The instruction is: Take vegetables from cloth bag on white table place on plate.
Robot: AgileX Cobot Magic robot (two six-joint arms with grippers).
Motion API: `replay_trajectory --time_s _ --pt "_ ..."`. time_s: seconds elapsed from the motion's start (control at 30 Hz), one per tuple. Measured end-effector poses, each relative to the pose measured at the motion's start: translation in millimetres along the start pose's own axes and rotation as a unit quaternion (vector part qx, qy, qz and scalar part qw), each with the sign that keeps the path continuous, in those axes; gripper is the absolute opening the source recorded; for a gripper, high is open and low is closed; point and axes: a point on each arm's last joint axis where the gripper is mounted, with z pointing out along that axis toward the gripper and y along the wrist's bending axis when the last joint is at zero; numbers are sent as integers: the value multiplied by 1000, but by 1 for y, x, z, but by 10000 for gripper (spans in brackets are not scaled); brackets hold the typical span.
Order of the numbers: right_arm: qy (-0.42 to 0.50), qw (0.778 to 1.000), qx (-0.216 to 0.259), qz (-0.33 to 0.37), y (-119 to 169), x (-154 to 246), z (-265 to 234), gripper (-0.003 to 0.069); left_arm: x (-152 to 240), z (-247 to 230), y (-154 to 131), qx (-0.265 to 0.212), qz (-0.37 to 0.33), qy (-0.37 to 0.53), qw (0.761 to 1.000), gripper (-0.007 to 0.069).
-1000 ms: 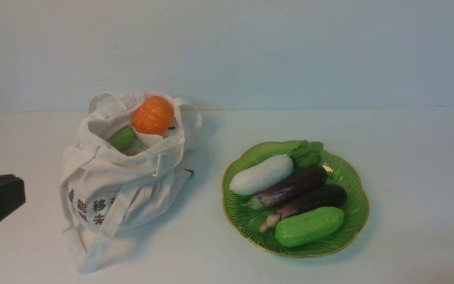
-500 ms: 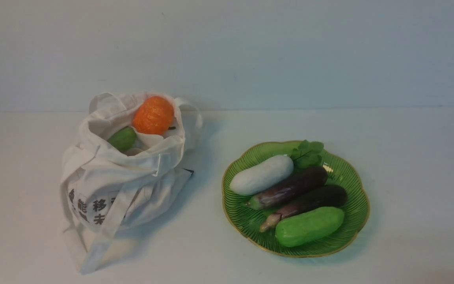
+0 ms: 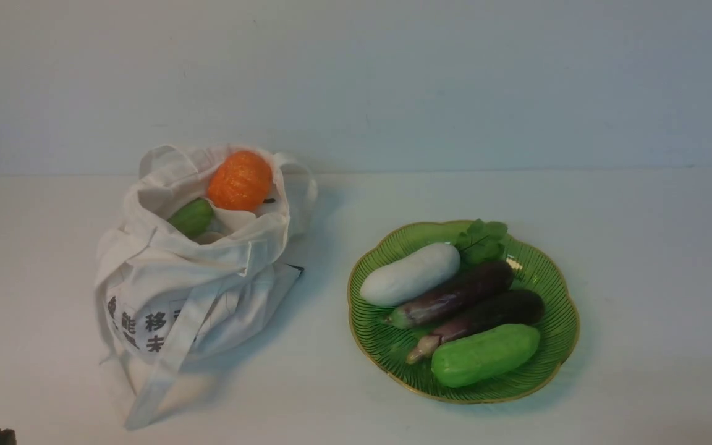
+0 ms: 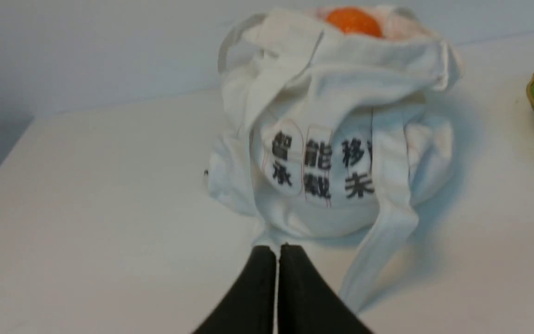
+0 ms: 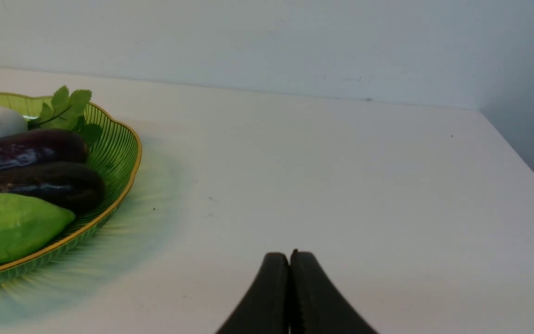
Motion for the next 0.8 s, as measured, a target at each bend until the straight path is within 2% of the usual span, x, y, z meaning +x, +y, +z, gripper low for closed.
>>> replay_trajectory --time_s 0.8 --pt "0 1000 0 0 0 0 0 -15 4 0 -1 3 0 17 1000 -5"
